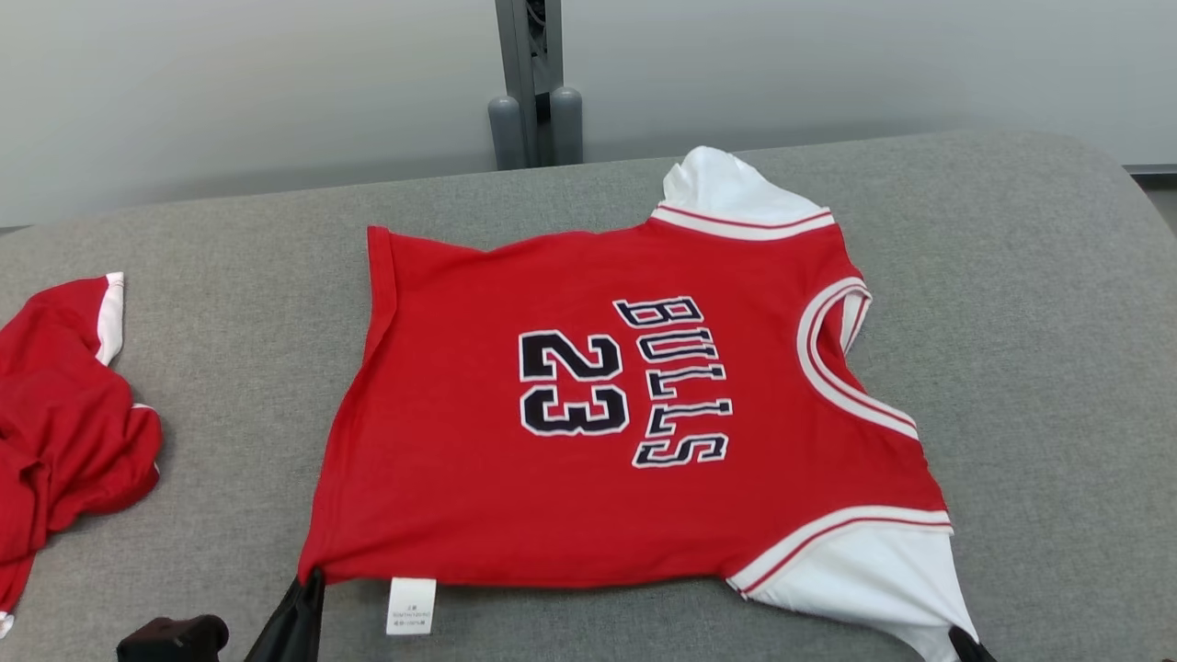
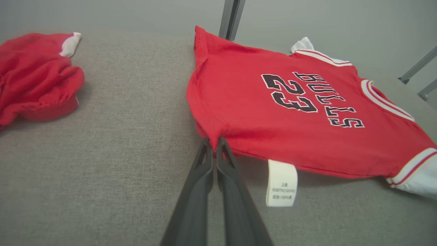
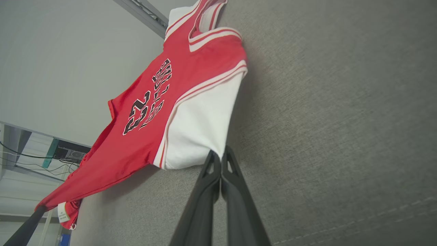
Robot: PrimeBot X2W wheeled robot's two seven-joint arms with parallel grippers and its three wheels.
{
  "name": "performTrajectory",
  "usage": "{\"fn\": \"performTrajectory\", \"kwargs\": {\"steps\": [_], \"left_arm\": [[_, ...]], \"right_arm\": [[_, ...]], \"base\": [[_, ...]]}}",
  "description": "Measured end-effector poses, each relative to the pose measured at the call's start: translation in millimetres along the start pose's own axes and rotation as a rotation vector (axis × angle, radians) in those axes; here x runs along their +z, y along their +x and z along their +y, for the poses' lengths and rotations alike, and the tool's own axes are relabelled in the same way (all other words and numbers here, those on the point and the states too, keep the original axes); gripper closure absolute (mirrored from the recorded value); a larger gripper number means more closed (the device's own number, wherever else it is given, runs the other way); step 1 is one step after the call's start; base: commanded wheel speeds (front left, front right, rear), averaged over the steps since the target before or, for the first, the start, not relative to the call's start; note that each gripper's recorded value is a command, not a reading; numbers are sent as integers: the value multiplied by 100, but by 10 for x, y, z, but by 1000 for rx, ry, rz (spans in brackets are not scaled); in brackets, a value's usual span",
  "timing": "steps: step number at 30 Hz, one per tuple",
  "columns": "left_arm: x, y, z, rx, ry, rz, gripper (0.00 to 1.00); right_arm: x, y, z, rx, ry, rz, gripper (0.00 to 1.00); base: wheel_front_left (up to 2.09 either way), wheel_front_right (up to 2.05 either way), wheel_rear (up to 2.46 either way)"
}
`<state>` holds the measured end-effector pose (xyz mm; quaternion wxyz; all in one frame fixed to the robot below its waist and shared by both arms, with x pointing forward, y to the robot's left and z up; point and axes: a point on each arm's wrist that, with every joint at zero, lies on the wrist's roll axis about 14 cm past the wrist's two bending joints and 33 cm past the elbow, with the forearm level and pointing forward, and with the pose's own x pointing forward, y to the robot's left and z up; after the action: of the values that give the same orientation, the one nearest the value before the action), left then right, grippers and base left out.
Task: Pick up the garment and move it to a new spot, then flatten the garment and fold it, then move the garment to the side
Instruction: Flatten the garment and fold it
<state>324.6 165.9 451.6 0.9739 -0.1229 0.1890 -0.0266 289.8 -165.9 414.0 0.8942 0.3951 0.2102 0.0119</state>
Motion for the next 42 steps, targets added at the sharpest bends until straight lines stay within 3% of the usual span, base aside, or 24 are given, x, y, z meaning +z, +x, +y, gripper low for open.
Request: {"fn": "performTrajectory", "kwargs": {"steps": [6, 14, 18, 24, 29, 42], "left_arm": [[-64, -226, 0, 24, -12, 65, 100], [15, -255, -42, 11, -8, 67, 100], [26, -204, -90, -21, 10, 85, 100], [262, 67, -180, -90, 68, 52, 100], [331, 312, -190, -121, 74, 60, 100], [17, 958, -16, -122, 48, 187, 100]], "right_arm": [[63, -161, -121, -61, -12, 12, 100], [154, -164, -46, -55, -16, 19, 100], [272, -99, 32, -22, 45, -18, 100], [548, 199, 276, 96, 252, -128, 100], [720, 528, 446, 162, 328, -166, 100], [879, 1532, 414, 127, 289, -127, 100]], "base": [[0, 0, 0], [0, 0, 0], [0, 0, 0], [0, 0, 0], [0, 0, 0], [0, 0, 0]]}}
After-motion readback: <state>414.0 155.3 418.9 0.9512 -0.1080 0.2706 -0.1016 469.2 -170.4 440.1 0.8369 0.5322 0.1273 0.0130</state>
